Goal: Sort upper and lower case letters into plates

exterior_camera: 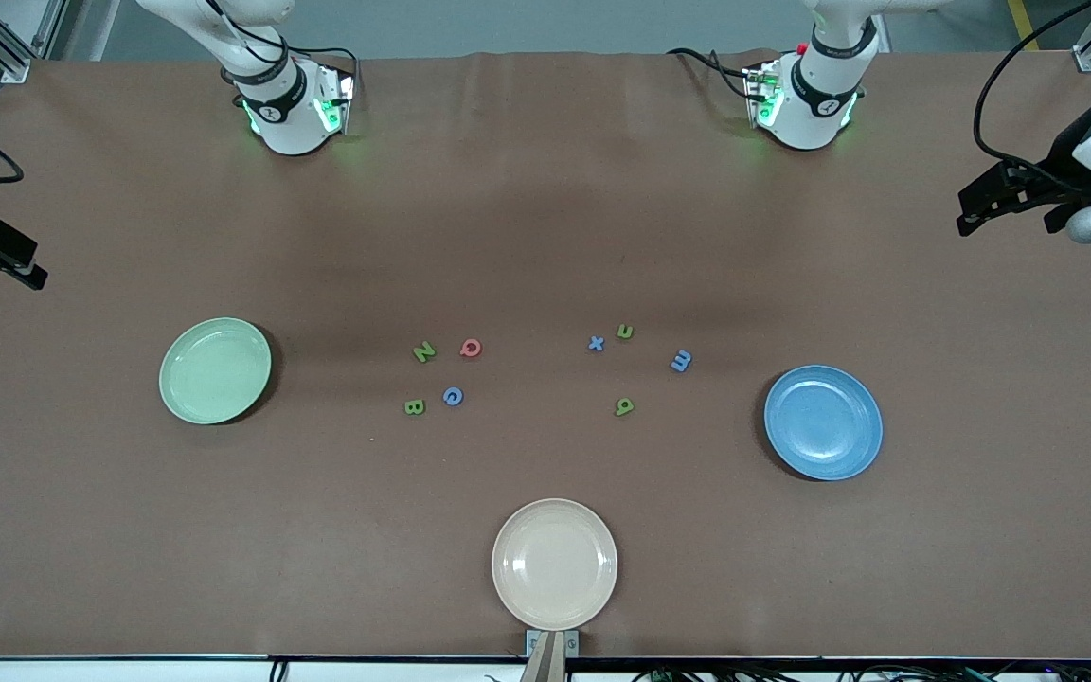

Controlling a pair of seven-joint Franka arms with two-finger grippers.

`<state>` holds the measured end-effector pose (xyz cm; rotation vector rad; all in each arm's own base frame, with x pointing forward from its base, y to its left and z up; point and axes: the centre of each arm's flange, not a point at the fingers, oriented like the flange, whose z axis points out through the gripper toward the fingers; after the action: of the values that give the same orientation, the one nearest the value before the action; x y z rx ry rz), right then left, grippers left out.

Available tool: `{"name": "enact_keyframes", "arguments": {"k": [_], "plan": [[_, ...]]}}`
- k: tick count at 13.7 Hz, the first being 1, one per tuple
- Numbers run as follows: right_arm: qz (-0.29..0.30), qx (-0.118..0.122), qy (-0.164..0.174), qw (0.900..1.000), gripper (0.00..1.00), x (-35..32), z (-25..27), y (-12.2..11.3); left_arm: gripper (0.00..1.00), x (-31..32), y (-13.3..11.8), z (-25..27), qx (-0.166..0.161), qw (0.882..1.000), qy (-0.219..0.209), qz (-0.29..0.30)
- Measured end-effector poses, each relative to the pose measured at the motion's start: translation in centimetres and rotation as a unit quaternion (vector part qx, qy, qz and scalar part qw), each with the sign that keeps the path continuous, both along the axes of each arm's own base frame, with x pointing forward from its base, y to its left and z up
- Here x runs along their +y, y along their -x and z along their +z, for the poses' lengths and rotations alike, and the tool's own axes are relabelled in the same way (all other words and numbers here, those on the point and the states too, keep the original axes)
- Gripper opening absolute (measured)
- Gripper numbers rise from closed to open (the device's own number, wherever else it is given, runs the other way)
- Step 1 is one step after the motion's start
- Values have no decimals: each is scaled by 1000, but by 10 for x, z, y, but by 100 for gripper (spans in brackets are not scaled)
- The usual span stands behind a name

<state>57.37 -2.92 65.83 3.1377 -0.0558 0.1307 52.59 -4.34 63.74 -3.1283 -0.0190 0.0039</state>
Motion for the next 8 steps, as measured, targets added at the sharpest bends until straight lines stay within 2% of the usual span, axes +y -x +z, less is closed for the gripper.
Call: {"name": "enact_keyframes", "arguments": {"k": [5,8], "plan": [[-9,2,-1,1000,100,-7,0,1,100,0,-2,-2,2,1000,0,-5],[-9,1,-1,1000,100,-7,0,1,100,-2,-15,-19,16,1000,1,-8]]}}
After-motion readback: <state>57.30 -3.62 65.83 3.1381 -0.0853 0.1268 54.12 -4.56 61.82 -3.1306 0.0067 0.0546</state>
